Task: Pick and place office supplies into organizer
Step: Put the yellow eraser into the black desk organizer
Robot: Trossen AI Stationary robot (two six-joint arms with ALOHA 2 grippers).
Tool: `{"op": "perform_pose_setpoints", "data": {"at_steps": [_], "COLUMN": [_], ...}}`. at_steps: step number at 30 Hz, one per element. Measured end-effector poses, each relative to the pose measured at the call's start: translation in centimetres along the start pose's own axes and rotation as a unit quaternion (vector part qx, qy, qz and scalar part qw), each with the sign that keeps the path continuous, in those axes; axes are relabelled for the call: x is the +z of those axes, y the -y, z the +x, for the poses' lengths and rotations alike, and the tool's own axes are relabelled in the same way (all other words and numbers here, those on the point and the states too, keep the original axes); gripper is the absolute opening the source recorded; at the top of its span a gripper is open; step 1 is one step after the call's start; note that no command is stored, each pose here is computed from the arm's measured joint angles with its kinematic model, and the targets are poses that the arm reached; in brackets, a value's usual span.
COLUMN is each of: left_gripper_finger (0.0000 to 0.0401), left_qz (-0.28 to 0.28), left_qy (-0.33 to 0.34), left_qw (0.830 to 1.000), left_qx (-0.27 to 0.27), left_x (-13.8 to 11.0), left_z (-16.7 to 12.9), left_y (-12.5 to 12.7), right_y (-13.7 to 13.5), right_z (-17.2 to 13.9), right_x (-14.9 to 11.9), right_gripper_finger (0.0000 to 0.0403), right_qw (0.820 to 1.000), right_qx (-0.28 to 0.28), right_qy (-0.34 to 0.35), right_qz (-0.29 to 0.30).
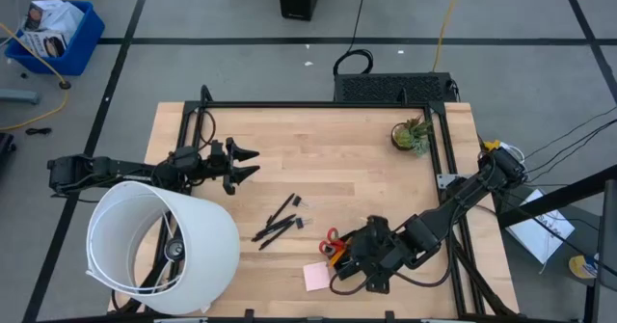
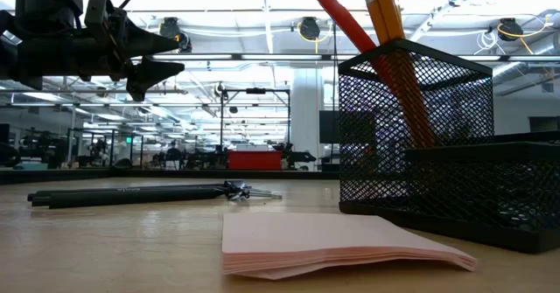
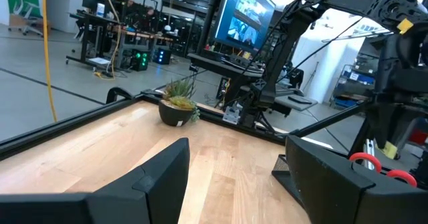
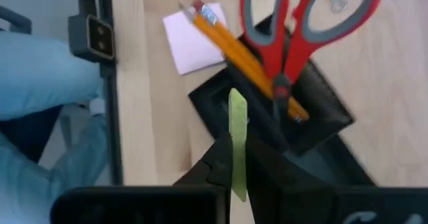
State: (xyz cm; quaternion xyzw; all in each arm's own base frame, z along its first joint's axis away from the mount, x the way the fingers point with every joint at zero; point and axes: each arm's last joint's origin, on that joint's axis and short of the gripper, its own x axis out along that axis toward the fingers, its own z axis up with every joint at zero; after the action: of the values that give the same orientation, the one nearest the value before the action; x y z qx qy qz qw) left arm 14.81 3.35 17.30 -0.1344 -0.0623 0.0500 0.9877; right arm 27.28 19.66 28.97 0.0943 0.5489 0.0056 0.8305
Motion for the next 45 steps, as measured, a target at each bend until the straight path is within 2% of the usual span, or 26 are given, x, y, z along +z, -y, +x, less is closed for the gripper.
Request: {"op": "perform_pose_setpoints", "data": {"at_steps": [7, 14, 21, 28, 31, 36, 45], "left_gripper_finger": [0.0253, 0.0253, 0.0253, 0.0253, 0.0253, 0.0253, 0.0253], "left_qz": [0.0, 0.0, 0.0, 0.0, 0.0, 0.0, 0.0], "left_qy": [0.0, 0.0, 0.0, 0.0, 0.0, 0.0, 0.0], "left_qw": [1.0, 1.0, 1.0, 1.0, 1.0, 1.0, 1.0], "left_qx": [0.0, 0.0, 0.0, 0.0, 0.0, 0.0, 0.0], "left_x": [0.0, 0.0, 0.0, 0.0, 0.0, 0.0, 0.0], "left_z": [0.0, 0.0, 0.0, 0.0, 0.0, 0.0, 0.0], "left_y": [0.0, 0.0, 0.0, 0.0, 0.0, 0.0, 0.0], "right_y": [-0.2, 0.3, 1.7, 3.7, 4.1, 4.5, 4.4], "right_z": [1.1, 4.8, 8.0, 9.3, 9.1, 9.5, 9.4], "right_x": [-0.6, -2.8, -5.0, -5.9, -5.9, -6.2, -5.9], "right_gripper_finger": [0.0024, 0.0017, 0.003, 0.0027, 0.004, 0.008, 0.0131], "right_qw": [0.996, 0.996, 0.996, 0.991, 0.988, 0.988, 0.984], "right_qx": [0.024, 0.044, 0.062, 0.098, 0.119, 0.108, 0.12], "right_qy": [-0.012, -0.034, -0.014, 0.036, 0.065, 0.094, 0.105], "right_qz": [0.08, 0.064, 0.066, 0.081, 0.068, 0.056, 0.078]}}
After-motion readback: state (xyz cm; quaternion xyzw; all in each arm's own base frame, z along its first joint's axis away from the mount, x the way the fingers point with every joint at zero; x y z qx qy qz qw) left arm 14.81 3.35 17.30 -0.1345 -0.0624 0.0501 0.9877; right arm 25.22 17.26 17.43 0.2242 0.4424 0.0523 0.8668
